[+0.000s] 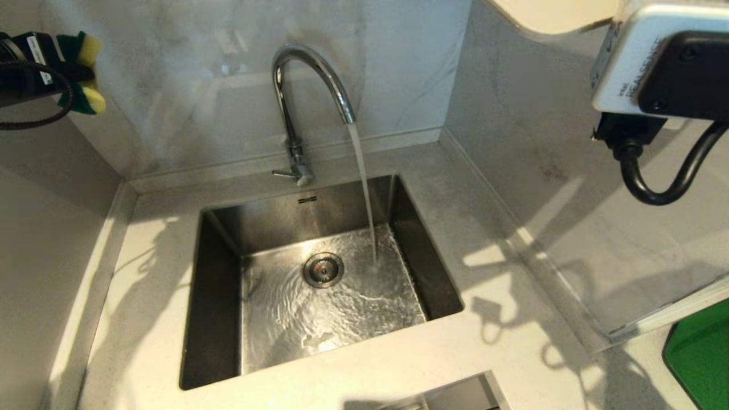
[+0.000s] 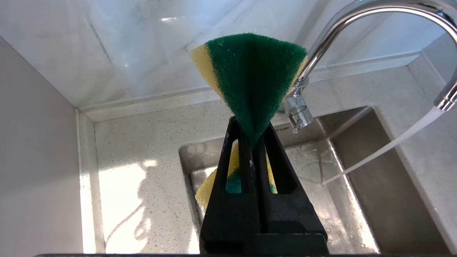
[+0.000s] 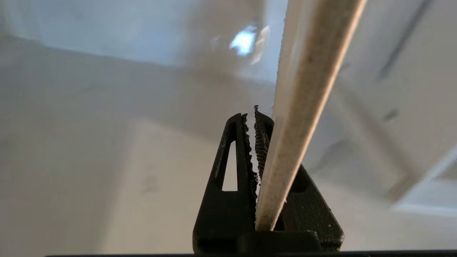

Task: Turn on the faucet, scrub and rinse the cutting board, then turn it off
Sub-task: Put down the cutting board

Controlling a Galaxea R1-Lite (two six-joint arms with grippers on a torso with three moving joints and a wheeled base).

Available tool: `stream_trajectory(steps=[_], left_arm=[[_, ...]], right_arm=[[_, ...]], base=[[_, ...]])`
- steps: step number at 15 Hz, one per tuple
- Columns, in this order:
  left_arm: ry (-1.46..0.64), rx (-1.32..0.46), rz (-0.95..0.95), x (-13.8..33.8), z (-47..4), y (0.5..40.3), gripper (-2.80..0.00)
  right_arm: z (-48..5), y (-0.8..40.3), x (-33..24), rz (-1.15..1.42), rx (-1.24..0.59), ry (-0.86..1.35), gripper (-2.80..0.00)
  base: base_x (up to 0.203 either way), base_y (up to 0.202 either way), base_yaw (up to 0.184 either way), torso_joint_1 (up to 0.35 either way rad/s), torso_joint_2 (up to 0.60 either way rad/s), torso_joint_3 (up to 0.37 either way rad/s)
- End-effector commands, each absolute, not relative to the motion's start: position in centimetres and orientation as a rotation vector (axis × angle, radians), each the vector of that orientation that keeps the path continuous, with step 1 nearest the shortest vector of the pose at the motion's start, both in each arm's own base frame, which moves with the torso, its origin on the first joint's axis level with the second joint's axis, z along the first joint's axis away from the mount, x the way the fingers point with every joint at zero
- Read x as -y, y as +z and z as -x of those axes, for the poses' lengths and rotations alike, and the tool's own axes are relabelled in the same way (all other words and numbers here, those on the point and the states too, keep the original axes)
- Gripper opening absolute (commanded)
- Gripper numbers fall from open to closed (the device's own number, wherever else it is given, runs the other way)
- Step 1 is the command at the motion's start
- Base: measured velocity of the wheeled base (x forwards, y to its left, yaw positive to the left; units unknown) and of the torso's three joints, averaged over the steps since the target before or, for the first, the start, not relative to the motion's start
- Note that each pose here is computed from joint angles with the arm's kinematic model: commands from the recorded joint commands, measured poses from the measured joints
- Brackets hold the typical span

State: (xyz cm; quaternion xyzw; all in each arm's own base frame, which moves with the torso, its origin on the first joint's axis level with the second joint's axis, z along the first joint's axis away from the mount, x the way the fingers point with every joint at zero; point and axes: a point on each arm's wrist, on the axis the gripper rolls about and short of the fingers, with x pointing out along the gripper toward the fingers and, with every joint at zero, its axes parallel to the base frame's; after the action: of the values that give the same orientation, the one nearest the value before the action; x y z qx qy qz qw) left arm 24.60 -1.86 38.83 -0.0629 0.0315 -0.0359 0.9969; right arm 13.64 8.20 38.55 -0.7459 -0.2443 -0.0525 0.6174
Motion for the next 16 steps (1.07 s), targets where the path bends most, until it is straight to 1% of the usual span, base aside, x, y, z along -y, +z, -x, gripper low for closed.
stream_trajectory(steps=[1, 7, 16], left_arm=[[-0.073, -0.077, 0.128, 1.9, -24.6, 38.5, -2.8], [-0.075, -0.109, 0.128, 1.9, -25.0, 37.5, -2.8], [-0.102, -0.143, 0.151, 2.9, -25.7, 36.7, -2.8]], right_arm=[[-13.2, 37.0, -7.8, 1.673, 0.491, -0.097, -2.8], [-13.6, 33.4, -8.0, 1.569, 0.375, 0.005, -2.8], [-11.6, 24.8, -6.6, 1.657, 0.201, 0.179, -2.8]], base=[[0.0, 0.0, 0.0, 0.0, 0.0, 0.0], [0.0, 0.0, 0.0, 0.0, 0.0, 0.0], [0.0, 0.0, 0.0, 0.0, 0.0, 0.0]])
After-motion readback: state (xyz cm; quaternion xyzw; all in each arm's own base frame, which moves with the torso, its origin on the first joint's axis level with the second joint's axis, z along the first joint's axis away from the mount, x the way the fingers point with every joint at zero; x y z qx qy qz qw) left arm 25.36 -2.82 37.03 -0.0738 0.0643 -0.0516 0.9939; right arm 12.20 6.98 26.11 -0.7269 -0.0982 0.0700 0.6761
